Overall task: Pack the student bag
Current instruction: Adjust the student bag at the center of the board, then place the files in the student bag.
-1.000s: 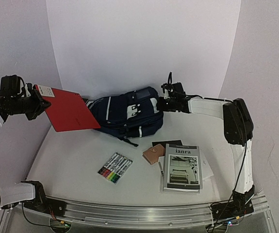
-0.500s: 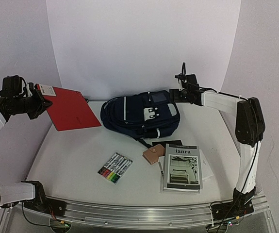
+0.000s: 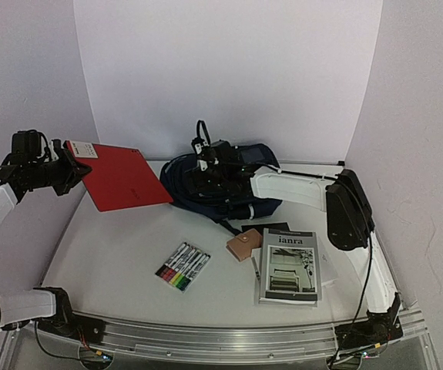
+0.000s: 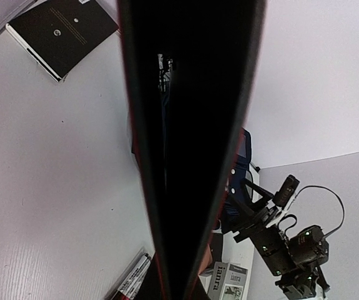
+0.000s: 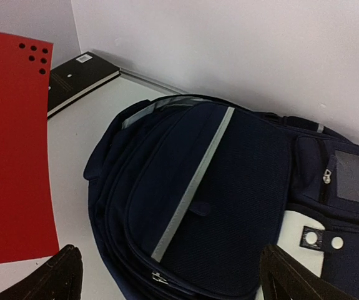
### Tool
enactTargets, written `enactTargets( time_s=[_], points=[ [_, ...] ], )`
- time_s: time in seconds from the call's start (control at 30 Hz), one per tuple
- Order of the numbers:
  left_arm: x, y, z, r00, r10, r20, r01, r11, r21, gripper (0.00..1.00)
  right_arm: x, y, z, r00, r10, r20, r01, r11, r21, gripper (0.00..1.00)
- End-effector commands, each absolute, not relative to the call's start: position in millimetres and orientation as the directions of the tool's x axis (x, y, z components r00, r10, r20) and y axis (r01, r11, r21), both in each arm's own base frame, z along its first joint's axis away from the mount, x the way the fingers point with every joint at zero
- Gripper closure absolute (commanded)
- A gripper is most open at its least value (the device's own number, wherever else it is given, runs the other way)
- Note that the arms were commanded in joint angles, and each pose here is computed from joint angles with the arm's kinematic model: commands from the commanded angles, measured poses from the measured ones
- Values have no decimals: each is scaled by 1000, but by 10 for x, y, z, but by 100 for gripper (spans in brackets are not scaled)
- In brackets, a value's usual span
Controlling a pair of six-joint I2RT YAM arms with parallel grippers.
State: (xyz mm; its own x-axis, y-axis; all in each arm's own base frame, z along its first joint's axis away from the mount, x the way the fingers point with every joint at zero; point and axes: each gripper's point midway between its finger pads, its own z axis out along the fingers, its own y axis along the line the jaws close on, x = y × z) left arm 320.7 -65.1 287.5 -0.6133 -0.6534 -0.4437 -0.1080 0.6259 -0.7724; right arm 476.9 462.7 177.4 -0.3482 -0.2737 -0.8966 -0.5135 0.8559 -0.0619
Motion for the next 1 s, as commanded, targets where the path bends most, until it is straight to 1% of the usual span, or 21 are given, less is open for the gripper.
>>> enactTargets(
  time_s=[0.0,0.13,0.33,0.47,0.6,0.67,0.73,0.8,0.93,0.97],
  points=[
    [3169,-736,3233,-571,-638,-517,42,605,-795,100,4969,4799,1732,-289,-252,-923,-495,865,-81,4],
    [3073,-743,3186,-571,-644,-509,39,598,-800,100,5132,4806,1494,-291,-258,-921,-434,894,-113,4],
    [2979,-736,3121,-574,-647,-502,23,600,-800,100,5203,4899,1126,-288,-323,-901,-454,875,-168,2],
    [2937,-709,3128,-567,-643,-514,14,617,-787,100,5191,4947,903,-309,-345,-886,-478,862,-169,2],
    [2912,-696,3141,-562,-644,-519,11,622,-783,100,5260,4858,704,-324,-363,-874,-424,881,-209,2],
    [2909,-704,3145,-564,-646,-514,12,616,-788,100,5308,4786,635,-329,-378,-865,-383,891,-243,4],
    [2906,-738,3188,-570,-646,-508,31,602,-798,100,5341,4726,626,-327,-390,-861,-350,896,-273,15],
    [2897,-785,3274,-574,-644,-506,62,582,-811,100,5351,4726,673,-318,-392,-863,-348,895,-278,31],
    [2895,-781,3394,-560,-642,-524,82,587,-806,100,5336,4799,946,-282,-346,-895,-371,900,-231,76],
    [2896,-772,3406,-555,-641,-529,82,591,-803,100,5331,4808,1042,-268,-330,-905,-373,902,-218,82]
  ],
)
